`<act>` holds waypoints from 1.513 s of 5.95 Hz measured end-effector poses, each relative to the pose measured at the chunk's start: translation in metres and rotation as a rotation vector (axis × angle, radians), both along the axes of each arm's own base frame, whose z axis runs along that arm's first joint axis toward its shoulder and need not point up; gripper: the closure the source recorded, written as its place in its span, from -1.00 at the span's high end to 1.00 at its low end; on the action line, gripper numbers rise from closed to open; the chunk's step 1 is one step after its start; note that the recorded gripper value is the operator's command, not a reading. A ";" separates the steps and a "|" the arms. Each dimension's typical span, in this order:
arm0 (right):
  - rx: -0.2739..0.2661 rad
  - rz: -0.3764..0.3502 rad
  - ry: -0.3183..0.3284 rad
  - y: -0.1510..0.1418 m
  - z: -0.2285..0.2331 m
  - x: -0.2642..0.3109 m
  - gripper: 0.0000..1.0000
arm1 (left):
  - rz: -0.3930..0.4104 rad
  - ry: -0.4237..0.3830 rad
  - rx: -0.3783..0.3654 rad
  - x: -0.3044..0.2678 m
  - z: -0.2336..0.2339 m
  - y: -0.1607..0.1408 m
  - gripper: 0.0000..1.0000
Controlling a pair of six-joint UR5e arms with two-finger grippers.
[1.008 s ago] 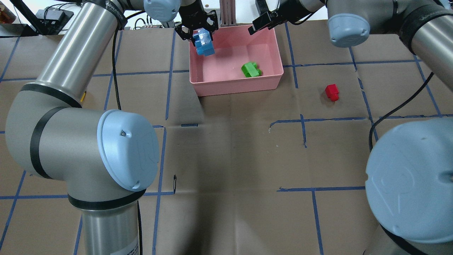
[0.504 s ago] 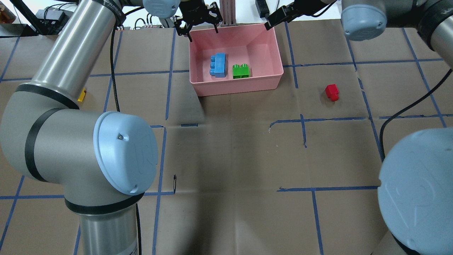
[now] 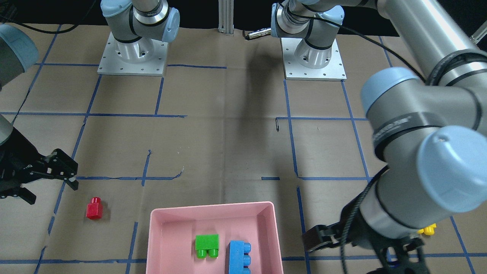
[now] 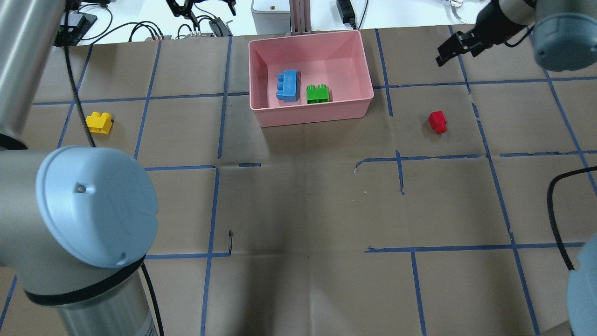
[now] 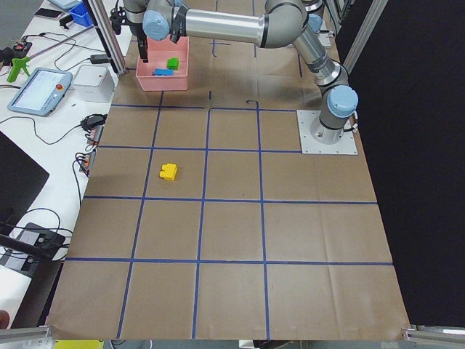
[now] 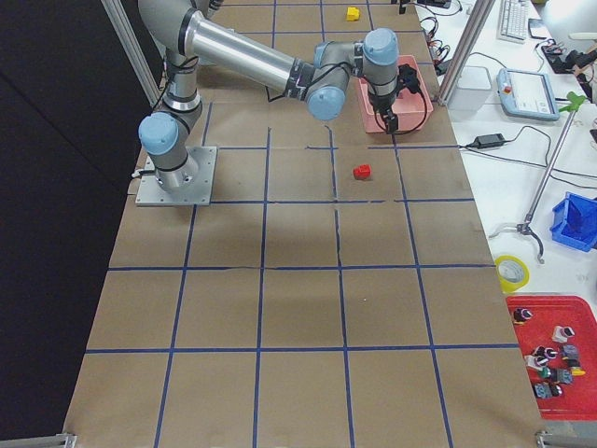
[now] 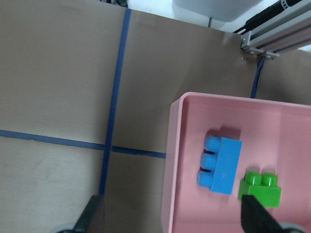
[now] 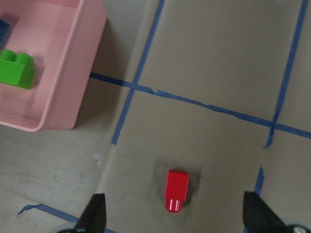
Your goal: Put all blocks into box
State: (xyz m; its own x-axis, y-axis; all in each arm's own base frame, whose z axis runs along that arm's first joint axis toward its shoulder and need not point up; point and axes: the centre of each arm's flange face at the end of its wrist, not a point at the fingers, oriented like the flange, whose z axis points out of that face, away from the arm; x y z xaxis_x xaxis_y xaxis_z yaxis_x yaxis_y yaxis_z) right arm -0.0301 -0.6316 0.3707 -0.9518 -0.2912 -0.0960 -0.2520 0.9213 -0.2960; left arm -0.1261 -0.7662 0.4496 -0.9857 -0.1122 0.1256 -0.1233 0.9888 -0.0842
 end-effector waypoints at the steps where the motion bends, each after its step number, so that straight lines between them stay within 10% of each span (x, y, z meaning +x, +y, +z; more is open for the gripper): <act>1: -0.011 -0.035 0.013 0.008 -0.031 -0.020 0.92 | -0.055 -0.012 0.031 0.049 0.031 0.032 0.98; 3: -0.051 -0.055 0.030 0.024 -0.104 -0.022 0.79 | -0.153 -0.078 0.077 0.141 0.052 0.093 0.98; 5: -0.056 -0.047 0.031 0.036 -0.149 -0.012 0.79 | -0.342 -0.137 0.038 0.232 0.031 0.094 0.98; 9: -0.074 -0.039 0.026 0.027 -0.187 0.009 0.79 | -1.078 -0.189 -0.006 0.305 -0.033 0.063 0.98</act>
